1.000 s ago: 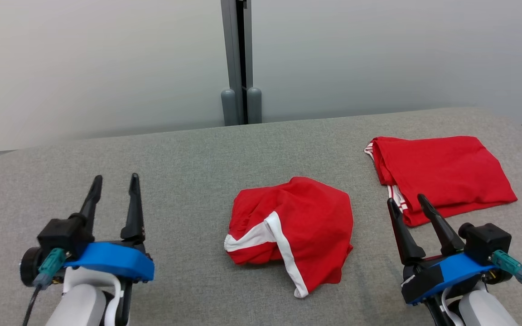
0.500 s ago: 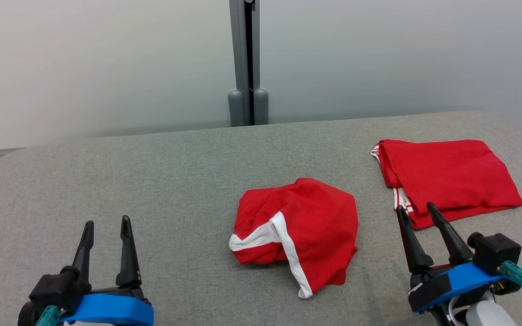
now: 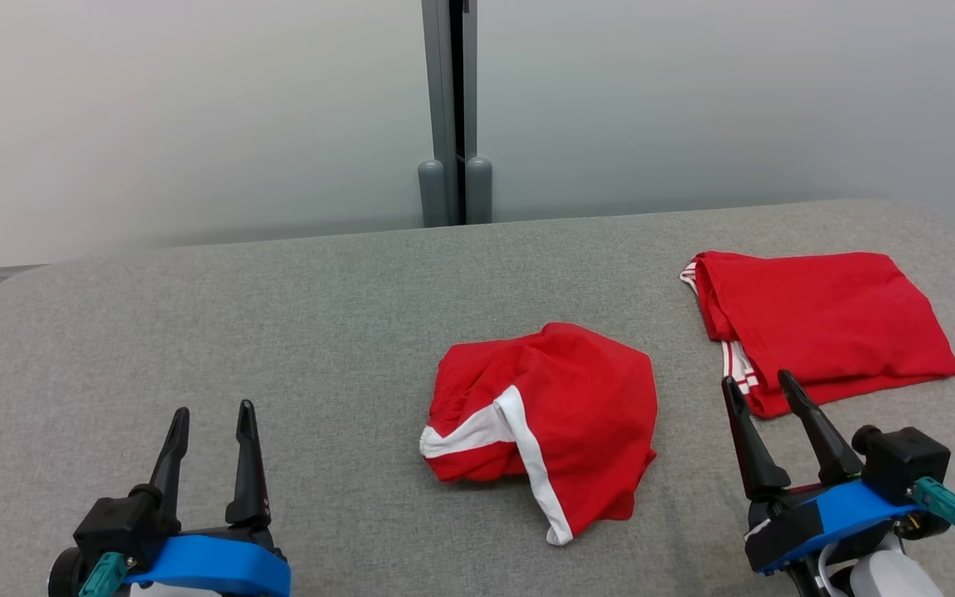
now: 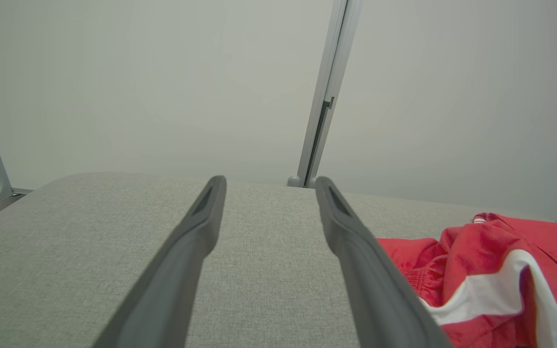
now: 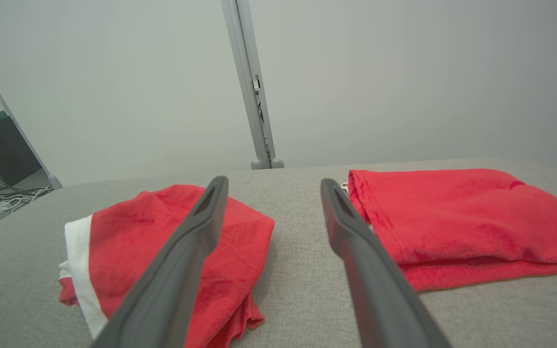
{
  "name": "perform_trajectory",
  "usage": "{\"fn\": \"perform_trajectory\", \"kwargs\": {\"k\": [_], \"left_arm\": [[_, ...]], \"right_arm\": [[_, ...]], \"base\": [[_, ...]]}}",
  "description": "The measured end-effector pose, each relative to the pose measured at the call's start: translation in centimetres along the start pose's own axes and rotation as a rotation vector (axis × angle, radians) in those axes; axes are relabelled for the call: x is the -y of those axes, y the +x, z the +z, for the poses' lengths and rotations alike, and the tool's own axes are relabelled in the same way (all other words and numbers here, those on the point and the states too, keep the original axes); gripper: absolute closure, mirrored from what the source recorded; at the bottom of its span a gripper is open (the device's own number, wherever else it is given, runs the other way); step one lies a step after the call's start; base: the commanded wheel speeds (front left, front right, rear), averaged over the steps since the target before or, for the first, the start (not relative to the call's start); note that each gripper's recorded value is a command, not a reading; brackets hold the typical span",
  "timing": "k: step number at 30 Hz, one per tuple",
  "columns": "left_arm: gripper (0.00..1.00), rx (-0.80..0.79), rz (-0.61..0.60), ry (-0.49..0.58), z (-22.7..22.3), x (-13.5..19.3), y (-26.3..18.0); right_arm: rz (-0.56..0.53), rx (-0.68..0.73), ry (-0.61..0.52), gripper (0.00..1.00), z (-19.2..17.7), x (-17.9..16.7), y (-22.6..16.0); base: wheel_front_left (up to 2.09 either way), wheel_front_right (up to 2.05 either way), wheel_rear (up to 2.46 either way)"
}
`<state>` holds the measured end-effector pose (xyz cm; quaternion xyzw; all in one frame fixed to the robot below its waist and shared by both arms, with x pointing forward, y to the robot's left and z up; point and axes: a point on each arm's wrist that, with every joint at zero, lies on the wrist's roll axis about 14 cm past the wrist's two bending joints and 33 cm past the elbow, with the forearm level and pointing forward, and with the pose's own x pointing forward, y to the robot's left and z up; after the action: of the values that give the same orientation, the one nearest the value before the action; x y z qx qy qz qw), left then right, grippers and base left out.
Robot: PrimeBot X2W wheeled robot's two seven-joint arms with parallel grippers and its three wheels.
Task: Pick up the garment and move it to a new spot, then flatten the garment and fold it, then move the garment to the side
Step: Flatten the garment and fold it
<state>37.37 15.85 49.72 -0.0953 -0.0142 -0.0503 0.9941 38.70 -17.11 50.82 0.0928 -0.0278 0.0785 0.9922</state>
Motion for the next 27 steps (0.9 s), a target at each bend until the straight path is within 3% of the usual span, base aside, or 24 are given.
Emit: {"fn": "perform_trajectory", "kwargs": {"k": [27], "left_arm": [[0.00,-0.049,-0.031,-0.011,-1.6,0.8,0.4]], "right_arm": [[-0.005,-0.002,-0.002,0.00,0.0,0.2,0.0]], "base": [[0.00,0.00,0.00]]}}
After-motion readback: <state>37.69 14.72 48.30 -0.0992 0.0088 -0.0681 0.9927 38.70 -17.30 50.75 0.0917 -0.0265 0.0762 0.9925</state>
